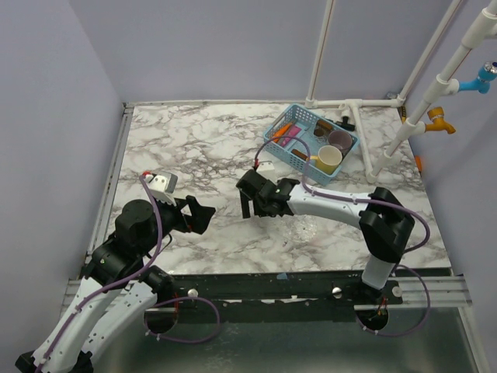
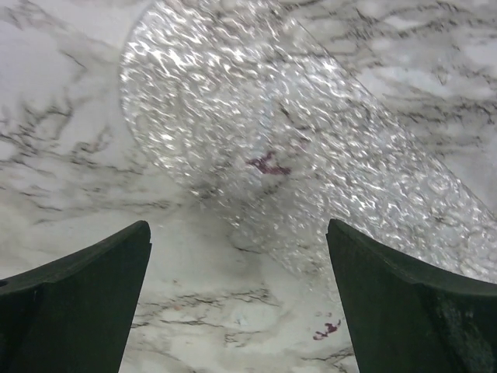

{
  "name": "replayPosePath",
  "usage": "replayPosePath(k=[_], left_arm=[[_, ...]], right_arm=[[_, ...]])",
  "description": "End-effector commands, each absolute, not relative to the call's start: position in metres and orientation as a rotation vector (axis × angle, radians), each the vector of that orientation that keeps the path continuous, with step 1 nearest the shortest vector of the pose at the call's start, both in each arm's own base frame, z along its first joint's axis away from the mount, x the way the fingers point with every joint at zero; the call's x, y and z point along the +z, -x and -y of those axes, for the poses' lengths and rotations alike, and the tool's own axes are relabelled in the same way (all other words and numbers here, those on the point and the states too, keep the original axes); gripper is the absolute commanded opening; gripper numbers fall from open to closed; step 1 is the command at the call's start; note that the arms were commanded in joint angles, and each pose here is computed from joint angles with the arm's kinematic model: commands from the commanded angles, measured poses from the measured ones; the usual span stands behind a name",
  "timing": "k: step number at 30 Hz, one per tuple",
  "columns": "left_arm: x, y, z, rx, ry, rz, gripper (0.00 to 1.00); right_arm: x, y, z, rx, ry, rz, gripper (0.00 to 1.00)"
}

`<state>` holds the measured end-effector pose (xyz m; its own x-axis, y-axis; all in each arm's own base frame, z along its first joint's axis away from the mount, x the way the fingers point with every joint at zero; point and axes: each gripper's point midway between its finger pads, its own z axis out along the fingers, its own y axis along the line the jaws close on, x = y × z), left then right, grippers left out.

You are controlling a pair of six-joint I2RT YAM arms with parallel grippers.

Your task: Prepare toiletry sets of a toothbrush and toothpaste on the tray

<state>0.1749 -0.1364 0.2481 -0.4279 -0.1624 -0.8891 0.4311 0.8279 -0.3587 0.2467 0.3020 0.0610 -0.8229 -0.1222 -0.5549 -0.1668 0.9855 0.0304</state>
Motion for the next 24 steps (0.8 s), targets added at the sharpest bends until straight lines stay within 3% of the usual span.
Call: replayPosePath(k=[1, 11, 24], left_arm=[[0.247, -0.174, 0.138, -0.677, -0.216, -1.902, 0.99], [0.249, -0.172, 0.137, -0.683, -0.214, -1.890, 0.99], [0.250, -0.172, 0.136, -0.682, -0.214, -1.883, 0.99]], right_arm=[[0.066, -0.264, -0.323, 0.082, 0.254, -2.515, 0.98], [0.074, -0.330, -0.369, 0.119, 0.201, -2.443, 0.94], [0.061, -0.397, -0.366, 0.117, 0.072, -2.430, 0.76]])
